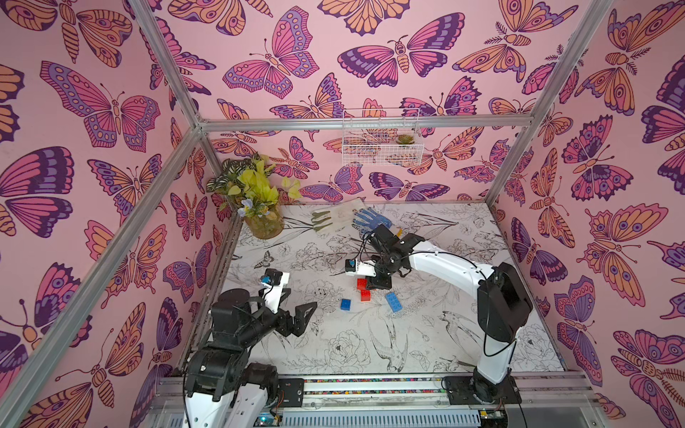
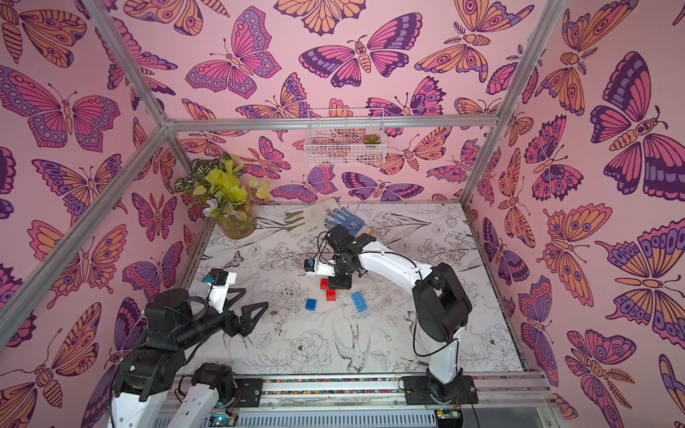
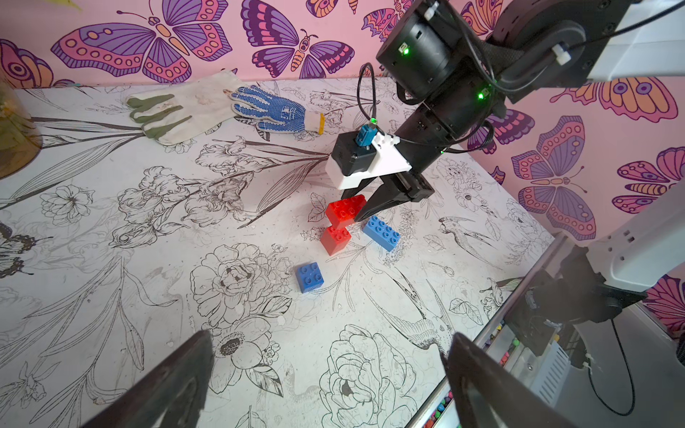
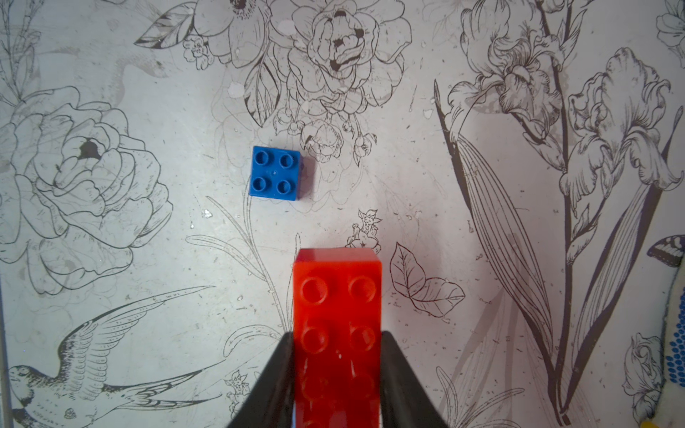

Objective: Assemble the letter f with lego
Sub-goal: Assemble the lego brick with the lego brick.

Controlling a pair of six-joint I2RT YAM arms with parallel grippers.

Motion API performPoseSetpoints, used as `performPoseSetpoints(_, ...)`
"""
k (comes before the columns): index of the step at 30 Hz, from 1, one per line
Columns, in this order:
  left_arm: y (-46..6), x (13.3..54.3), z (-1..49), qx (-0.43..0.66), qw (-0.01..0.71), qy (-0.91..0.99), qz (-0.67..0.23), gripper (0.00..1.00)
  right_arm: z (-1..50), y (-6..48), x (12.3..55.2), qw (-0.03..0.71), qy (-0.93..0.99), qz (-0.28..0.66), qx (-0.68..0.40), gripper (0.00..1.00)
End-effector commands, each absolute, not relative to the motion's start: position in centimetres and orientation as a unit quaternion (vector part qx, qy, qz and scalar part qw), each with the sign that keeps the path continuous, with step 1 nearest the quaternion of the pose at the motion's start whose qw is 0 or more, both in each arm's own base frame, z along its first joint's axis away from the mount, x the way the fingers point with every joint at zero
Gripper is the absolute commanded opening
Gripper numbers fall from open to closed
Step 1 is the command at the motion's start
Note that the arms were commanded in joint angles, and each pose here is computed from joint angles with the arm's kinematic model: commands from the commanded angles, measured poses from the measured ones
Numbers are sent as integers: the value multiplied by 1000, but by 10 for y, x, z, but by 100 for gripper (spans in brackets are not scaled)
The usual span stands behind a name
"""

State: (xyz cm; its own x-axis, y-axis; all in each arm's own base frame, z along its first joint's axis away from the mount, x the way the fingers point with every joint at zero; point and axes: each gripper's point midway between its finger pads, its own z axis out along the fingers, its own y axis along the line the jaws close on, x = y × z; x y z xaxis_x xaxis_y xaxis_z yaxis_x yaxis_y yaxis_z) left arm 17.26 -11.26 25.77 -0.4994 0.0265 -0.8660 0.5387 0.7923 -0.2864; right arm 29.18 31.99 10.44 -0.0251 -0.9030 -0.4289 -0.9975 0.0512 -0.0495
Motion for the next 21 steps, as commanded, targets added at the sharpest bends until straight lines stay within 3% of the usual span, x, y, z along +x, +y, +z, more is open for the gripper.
performPoseSetpoints(1,-117,169,259,184,475,813,-284,99,96,319,286,164,707,142,-673,26)
performPoseSetpoints(21,-117,169,259,183,475,813,-283,99,76,322,283,157,699,122,-687,25)
